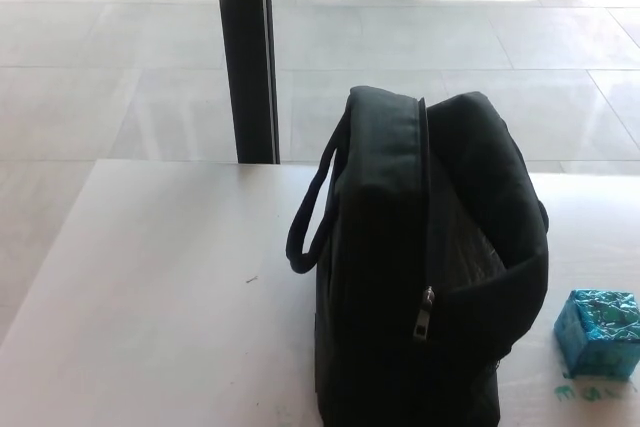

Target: The robot uses its right hand to pick up the cube kept on the middle of the desk and put it inside the bag next to it

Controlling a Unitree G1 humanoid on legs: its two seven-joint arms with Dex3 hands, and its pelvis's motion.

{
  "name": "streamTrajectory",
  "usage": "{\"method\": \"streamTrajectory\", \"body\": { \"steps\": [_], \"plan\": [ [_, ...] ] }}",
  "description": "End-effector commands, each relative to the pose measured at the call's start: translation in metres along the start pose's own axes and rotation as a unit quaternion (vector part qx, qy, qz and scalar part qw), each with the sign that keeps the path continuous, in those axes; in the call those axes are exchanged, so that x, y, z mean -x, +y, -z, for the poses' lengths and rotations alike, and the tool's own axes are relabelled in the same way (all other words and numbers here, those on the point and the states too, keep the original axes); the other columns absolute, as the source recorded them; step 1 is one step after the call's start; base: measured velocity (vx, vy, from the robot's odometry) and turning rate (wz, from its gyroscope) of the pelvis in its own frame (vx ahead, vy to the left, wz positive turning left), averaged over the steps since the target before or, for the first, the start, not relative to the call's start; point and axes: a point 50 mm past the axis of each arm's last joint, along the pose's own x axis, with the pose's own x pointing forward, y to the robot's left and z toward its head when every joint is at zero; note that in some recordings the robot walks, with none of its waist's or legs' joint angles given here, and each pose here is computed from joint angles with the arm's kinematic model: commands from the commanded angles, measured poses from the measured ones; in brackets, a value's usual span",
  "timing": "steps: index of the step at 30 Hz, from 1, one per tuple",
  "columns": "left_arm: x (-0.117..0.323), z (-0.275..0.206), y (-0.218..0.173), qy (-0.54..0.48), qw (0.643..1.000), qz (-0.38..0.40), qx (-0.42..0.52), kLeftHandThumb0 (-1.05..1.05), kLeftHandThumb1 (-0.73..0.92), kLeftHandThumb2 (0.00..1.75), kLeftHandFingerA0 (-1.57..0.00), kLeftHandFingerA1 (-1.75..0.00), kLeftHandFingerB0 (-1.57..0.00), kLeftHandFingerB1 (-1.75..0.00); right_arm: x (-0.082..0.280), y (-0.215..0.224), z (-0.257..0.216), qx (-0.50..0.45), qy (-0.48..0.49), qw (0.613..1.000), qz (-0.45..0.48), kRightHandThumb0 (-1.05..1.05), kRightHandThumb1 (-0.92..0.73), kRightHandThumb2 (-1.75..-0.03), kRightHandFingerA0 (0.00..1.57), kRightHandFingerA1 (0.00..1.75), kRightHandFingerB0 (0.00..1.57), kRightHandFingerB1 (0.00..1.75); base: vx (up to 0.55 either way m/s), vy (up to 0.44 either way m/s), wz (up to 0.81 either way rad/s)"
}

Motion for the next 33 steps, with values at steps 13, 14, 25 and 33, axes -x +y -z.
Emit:
{"method": "streamTrajectory", "body": {
  "steps": [13, 14, 25, 33],
  "plan": [
    [0.001, 0.001, 0.001, -0.002, 0.999, 0.027, 0.046, -1.05, 0.52, 0.91, -0.34, -1.45, -0.21, -1.35, 0.000, -0.068, -0.112, -0.184, -0.173, 0.965, 0.069, -0.79, -0.63, -0.98, 0.20, 0.63, 0.11, 0.52, 0.00, 0.000, 0.00],
    [0.001, 0.002, 0.002, -0.002, 0.999, 0.026, 0.048, -1.05, 0.52, 0.91, -0.34, -1.45, -0.21, -1.35, -0.001, -0.068, -0.116, -0.186, -0.177, 0.964, 0.069, -0.79, -0.63, -0.98, 0.20, 0.63, 0.11, 0.52, 0.00, 0.000, 0.00],
    [0.002, 0.004, 0.002, -0.001, 0.999, 0.023, 0.042, -1.05, 0.52, 0.91, -0.32, -1.45, -0.20, -1.36, 0.025, -0.029, -0.246, -0.137, -0.334, 0.931, -0.053, -0.73, -0.64, -0.98, 0.17, 0.54, 0.06, 0.38, 0.00, 0.000, 0.00],
    [0.002, 0.004, 0.003, 0.002, 0.999, 0.022, 0.037, -1.05, 0.53, 0.92, -0.35, -1.46, -0.20, -1.37, 0.040, 0.021, -0.288, 0.016, -0.391, 0.910, -0.140, -0.74, -0.60, -0.96, 0.06, 0.40, 0.04, 0.25, 0.00, 0.000, 0.00]
  ]
}}
